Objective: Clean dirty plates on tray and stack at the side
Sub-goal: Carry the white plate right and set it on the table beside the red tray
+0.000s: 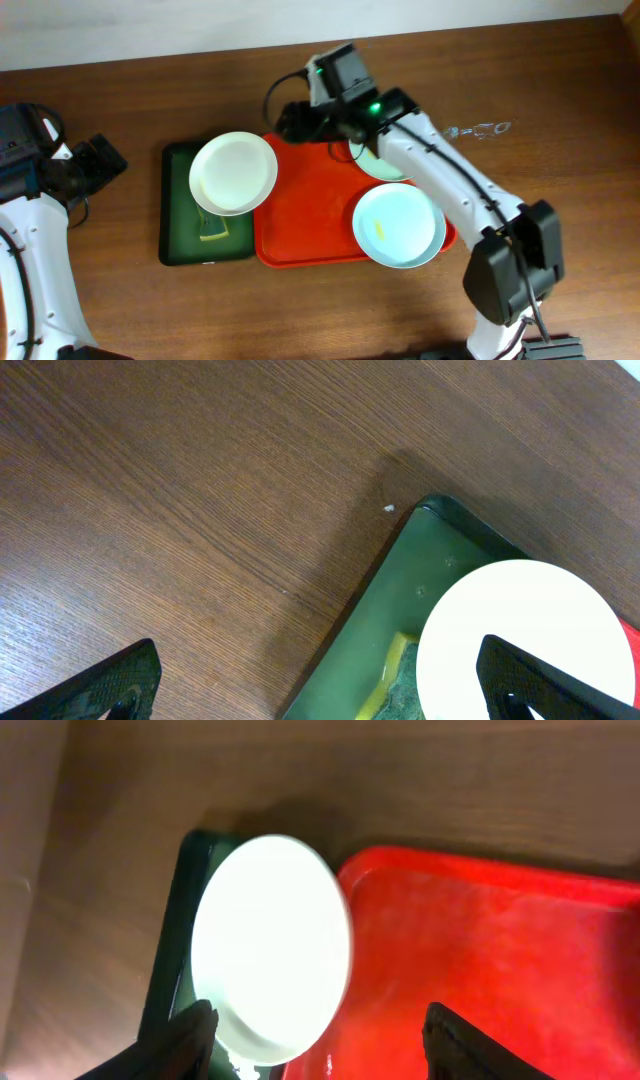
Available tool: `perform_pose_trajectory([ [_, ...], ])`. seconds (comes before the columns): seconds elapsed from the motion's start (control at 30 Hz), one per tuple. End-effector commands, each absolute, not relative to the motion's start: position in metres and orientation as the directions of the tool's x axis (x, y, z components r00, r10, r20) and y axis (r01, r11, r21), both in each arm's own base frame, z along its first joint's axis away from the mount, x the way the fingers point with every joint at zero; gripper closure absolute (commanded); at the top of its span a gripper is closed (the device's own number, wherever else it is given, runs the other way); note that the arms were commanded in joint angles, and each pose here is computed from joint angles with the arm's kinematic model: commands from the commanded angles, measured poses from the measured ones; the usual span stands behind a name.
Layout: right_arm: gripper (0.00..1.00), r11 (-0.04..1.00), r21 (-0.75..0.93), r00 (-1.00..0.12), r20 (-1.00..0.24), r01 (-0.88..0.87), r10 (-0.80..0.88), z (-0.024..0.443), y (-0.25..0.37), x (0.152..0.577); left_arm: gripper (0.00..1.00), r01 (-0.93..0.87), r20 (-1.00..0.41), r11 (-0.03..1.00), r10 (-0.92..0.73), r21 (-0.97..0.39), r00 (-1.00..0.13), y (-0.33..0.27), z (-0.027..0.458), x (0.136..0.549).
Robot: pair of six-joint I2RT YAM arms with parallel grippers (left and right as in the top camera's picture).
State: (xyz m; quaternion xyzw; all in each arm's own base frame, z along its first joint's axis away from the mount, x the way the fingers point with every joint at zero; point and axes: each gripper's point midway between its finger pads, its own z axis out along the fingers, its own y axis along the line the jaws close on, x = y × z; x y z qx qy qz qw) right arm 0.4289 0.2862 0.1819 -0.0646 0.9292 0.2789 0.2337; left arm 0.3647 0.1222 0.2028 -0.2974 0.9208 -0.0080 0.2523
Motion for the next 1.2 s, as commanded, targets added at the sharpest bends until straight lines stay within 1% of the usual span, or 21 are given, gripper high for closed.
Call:
perform_pose_trajectory([
  [0.0,0.33,0.897,0.368,-0.889,-0.454,-0.245,-0.056,0.133,0.304,0.426,0.01,-0.55,-0.463,0.816,-0.563,-0.177,-0.685,0.123,0.205,0.365],
  [0.1,0.34,0.914,0.318,-0.895,-0.437,-0.251,-0.093,0.101,0.316,0.423,0.01,-0.55,-0.463,0.816,-0.563,-0.177,-0.685,0.123,0.205,0.365],
  [0.17,0.39,0.914,0.312,-0.9,-0.421,-0.258,-0.11,0.083,0.324,0.421,0.01,-0.55,-0.463,0.816,-0.563,-0.177,-0.685,0.123,0.205,0.365],
  [0.27,0.54,0.919,0.302,-0.911,-0.395,-0.254,-0.122,0.064,0.326,0.42,0.01,-0.55,-0.463,0.816,-0.563,-0.177,-0.685,0.123,0.205,0.365],
  [0.3,0.67,0.919,0.302,-0.911,-0.393,-0.253,-0.122,0.062,0.326,0.42,0.01,-0.55,-0.463,0.816,-0.563,-0.177,-0.685,0.123,0.205,0.365],
  [0.33,0.7,0.919,0.302,-0.911,-0.394,-0.254,-0.122,0.062,0.326,0.42,0.01,-0.55,-0.463,0.816,-0.563,-0.177,-0.685,0.123,0.205,0.365],
  [0.43,0.7,0.918,0.304,-0.913,-0.389,-0.254,-0.124,0.061,0.326,0.419,0.01,-0.55,-0.463,0.816,-0.563,-0.177,-0.685,0.123,0.205,0.365],
  [0.53,0.73,0.914,0.301,-0.91,-0.391,-0.27,-0.14,0.058,0.334,0.414,0.01,-0.55,-0.463,0.816,-0.563,-0.177,-0.685,0.123,0.205,0.365],
  [0.63,0.8,0.929,0.257,-0.903,-0.404,-0.267,-0.148,0.057,0.333,0.413,0.01,-0.55,-0.463,0.816,-0.563,-0.177,-0.685,0.123,0.205,0.365],
  [0.8,0.8,0.94,0.229,-0.9,-0.414,-0.252,-0.141,0.055,0.327,0.416,0.01,-0.55,-0.463,0.816,-0.563,-0.177,-0.685,0.123,0.205,0.365],
  [0.9,0.89,0.94,0.229,-0.9,-0.413,-0.252,-0.14,0.055,0.327,0.416,0.01,-0.55,-0.463,0.816,-0.563,-0.177,-0.685,0.123,0.205,0.365],
  [1.0,0.88,0.94,0.229,-0.9,-0.413,-0.252,-0.141,0.054,0.327,0.416,0.01,-0.55,-0.463,0.816,-0.563,-0.177,-0.685,0.123,0.205,0.365],
  [1.17,0.89,0.94,0.228,-0.9,-0.411,-0.252,-0.142,0.054,0.327,0.416,0.01,-0.55,-0.463,0.816,-0.563,-0.177,-0.685,0.123,0.205,0.365],
])
